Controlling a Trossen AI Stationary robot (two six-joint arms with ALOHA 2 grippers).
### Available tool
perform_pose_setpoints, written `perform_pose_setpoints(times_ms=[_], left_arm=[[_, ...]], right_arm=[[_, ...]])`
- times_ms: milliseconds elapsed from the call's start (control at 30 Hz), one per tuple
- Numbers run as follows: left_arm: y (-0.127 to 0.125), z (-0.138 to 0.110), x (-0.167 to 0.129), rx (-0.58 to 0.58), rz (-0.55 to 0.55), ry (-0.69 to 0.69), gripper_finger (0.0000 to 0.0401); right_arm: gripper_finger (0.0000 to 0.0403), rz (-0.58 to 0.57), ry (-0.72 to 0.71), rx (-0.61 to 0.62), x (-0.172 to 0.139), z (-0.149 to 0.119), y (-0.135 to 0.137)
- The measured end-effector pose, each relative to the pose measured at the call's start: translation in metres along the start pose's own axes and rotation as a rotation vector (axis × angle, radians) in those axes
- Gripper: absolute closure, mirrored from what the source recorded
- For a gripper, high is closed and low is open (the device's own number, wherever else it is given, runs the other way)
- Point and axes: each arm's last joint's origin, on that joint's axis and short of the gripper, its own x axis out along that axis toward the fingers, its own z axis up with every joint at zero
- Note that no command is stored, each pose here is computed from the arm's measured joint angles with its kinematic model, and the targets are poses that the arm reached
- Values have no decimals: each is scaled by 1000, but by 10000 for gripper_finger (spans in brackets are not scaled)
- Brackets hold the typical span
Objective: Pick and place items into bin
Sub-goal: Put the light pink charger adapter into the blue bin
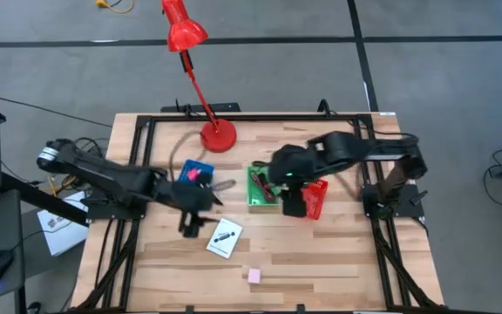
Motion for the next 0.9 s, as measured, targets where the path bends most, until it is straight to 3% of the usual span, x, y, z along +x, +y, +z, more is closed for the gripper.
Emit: perform_pose_setpoints(times_ms=[133, 300, 467, 767, 900], left_arm=[[-16, -15, 46, 42, -45, -4, 182], [-33, -30, 94, 300, -136, 89, 182], [-50, -28, 131, 474, -259, 49, 182], [-61, -22, 172, 534, -291, 54, 182], [-66, -28, 189, 624, -412, 45, 182]], right_arm=[[235, -22, -64, -56, -23, -8, -1], [237, -24, -96, -50, -33, -10, -3], [236, -26, -85, -46, -29, -9, -5], [237, -32, -9, -86, -4, -1, -3], [237, -38, 53, -79, 12, 1, -3]])
